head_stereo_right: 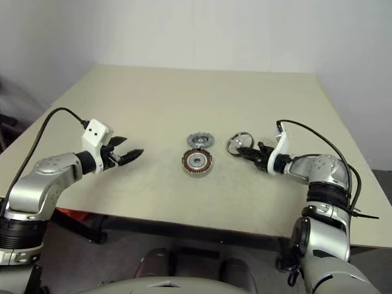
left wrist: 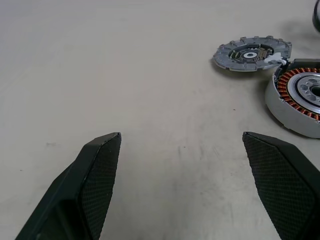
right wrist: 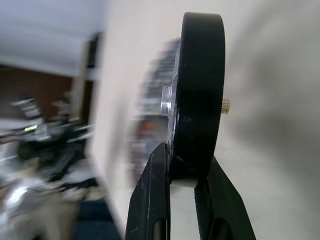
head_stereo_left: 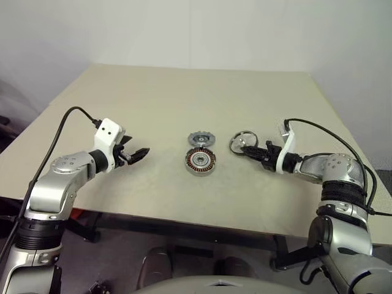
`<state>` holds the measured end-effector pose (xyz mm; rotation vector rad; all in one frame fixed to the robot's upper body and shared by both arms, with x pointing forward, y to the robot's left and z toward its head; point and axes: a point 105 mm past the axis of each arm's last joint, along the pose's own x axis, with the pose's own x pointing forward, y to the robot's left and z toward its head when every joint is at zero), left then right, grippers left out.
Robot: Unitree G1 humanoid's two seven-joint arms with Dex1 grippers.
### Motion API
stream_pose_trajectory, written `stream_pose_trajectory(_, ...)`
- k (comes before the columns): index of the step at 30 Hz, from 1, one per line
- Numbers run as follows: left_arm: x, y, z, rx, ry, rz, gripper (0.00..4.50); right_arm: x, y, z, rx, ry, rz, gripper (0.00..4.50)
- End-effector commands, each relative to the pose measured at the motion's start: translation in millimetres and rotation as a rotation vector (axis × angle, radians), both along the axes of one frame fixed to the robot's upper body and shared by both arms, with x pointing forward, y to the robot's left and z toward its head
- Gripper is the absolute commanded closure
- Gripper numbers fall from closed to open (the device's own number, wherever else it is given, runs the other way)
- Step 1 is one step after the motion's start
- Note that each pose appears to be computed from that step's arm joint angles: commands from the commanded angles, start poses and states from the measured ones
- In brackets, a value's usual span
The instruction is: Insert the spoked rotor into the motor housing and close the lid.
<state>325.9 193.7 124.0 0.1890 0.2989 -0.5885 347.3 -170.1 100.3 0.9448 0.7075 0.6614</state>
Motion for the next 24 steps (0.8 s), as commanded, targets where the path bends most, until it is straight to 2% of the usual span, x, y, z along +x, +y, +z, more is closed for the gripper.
stream_pose_trajectory(1,1.3,-2.1,10.8,0.023,-0.047,-0.016,0.40,-0.3,21.1,35.0,0.089,-0.102,0.082,4.15)
stream_pose_trajectory(4,1.1,-2.9,10.6,0.026,-0.047,-0.020,0.40,-4.9,36.4,38.4,0.144,-0.087,0.132,4.15)
stream_pose_trajectory(14,-1.6,-0.9,10.2,0.049,-0.045,-0.025,0.40,-27.0,95.1,17.7,0.238,0.014,0.277,4.15)
stream_pose_trajectory(20,-3.3,1.9,11.0,0.058,-0.042,-0.023,0.40,-33.9,102.6,4.3,0.249,0.065,0.287,4.15)
stream_pose_trajectory(24,-4.9,2.8,11.1,0.062,-0.040,-0.022,0.40,-29.8,101.4,-8.0,0.246,0.105,0.251,4.15)
